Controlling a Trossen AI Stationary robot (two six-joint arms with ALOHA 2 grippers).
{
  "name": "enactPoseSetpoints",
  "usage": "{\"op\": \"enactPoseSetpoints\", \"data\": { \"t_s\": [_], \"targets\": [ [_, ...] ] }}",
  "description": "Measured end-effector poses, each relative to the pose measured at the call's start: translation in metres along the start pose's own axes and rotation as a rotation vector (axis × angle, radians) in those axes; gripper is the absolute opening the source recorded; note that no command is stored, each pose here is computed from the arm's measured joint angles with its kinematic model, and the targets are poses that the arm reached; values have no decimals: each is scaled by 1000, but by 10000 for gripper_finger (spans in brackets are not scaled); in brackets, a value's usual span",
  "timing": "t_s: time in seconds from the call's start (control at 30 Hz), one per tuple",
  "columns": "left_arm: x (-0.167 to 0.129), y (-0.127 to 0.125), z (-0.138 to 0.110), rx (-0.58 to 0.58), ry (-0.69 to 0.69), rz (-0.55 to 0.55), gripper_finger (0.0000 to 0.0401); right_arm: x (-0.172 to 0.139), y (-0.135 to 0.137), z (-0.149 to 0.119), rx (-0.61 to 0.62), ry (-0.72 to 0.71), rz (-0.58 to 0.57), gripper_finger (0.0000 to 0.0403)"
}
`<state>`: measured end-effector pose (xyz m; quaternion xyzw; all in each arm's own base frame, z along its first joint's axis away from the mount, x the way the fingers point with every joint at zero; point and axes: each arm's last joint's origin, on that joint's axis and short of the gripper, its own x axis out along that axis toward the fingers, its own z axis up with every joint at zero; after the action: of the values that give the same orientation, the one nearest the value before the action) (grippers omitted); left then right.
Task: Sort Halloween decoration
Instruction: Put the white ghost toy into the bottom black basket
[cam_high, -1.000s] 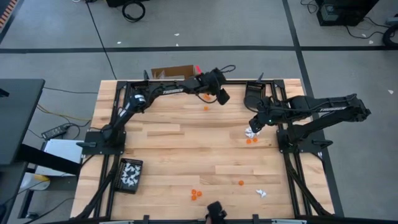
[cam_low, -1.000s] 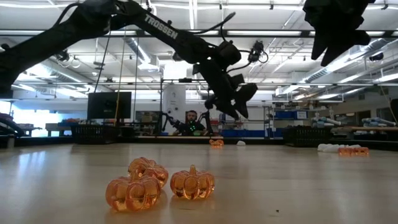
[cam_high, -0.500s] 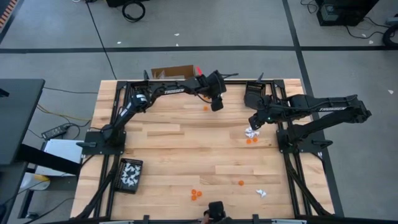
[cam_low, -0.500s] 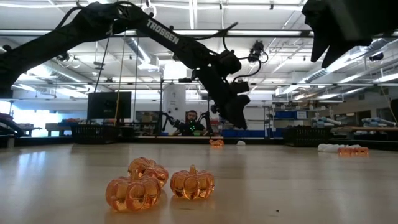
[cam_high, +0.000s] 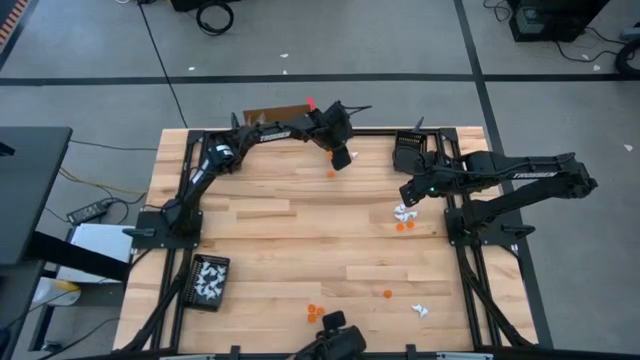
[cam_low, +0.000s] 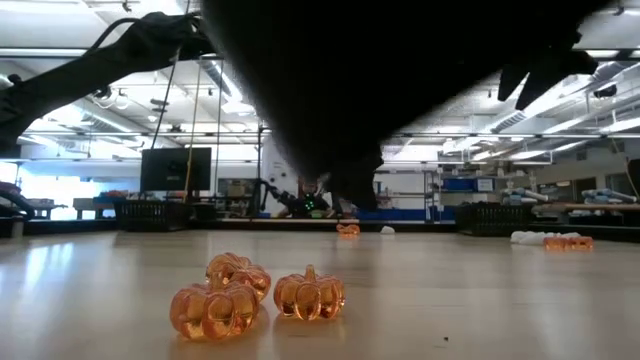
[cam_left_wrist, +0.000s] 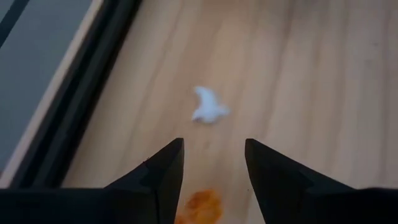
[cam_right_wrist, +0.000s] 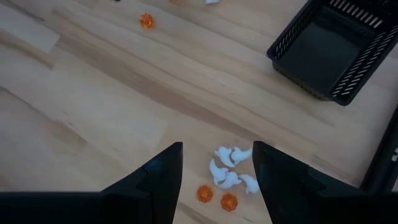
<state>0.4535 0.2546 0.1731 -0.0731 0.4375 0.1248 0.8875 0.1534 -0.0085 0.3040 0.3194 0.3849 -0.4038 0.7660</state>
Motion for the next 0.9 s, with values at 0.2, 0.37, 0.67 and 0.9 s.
{"op": "enactPoseSetpoints", "data": {
  "t_s": [0.2,0.37,0.67,0.9],
  "targets": [
    [-21,12,3,-100,-4,-17,162,25,7,6,-84,-19,11,194],
    [-85,13,19,-96,-47,-68,155,81,18,38,-284,-34,133,175],
    [-183,17,10,112,22,-135,155,168,20,97,-837,-109,108,174],
    [-184,22,-14,54,127,-317,155,217,12,123,-1017,-16,59,174]
  ]
}}
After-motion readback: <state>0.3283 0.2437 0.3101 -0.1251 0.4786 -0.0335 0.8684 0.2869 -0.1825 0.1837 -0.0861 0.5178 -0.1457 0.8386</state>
